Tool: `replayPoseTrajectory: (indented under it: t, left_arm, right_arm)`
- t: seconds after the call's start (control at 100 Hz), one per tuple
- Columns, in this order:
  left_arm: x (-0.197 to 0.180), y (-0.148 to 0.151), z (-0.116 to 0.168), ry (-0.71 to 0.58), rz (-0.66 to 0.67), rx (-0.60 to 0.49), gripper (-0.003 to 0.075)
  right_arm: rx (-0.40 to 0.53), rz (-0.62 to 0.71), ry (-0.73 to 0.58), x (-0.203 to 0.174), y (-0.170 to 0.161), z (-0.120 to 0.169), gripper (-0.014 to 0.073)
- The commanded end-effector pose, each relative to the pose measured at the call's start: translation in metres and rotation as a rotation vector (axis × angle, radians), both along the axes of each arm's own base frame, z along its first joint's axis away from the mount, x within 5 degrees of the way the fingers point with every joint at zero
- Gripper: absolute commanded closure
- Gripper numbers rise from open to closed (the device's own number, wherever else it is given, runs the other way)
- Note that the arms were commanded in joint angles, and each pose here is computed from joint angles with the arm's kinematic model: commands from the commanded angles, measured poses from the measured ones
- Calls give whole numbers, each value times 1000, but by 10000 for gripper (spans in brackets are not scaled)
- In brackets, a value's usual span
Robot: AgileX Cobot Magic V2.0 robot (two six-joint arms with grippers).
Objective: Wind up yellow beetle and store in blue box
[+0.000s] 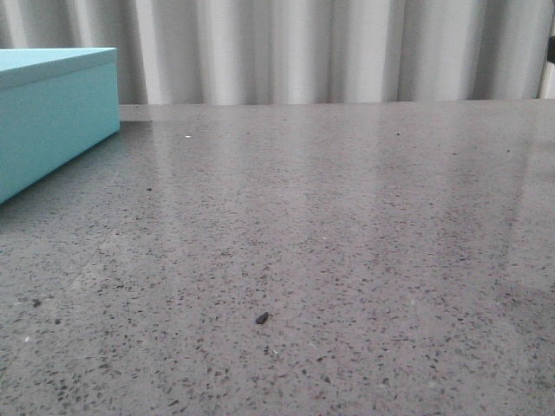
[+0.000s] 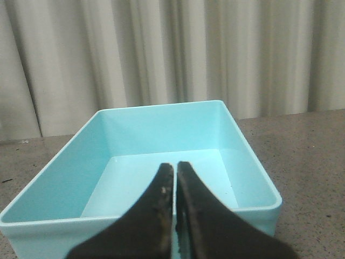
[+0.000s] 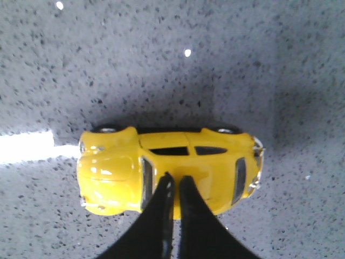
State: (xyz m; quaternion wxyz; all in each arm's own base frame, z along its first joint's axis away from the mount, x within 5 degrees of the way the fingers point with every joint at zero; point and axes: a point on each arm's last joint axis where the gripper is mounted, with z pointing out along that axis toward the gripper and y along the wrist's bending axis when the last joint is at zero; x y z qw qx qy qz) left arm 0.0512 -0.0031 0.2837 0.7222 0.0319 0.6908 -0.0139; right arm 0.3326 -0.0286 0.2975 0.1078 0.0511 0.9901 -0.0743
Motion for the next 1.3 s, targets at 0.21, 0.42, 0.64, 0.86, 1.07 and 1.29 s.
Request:
replayPoseTrajectory:
  t: [0.21,0.42,0.64,0.86,1.07,1.29]
  left_arm:
    - [0,0,17,-84,-8,-21,741]
    - [0,0,17,-84,-8,-21,741]
    - [0,0,17,-84,-8,-21,741]
    - [0,0,17,-84,-8,-21,741]
    - [0,0,17,-84,-8,-21,741]
    - [0,0,17,-84,-8,-21,741]
  right_arm:
    - [53,0,-344,-27,5,88,656]
    - [66,25,-368,-30,12,94,656]
    - [73,65,-390,-28,23,95,656]
    - [83,97,-398,-27,33,96,656]
    - [93,140,-425,-26,46,97,656]
    - [100,162,-449,-25,53,98,656]
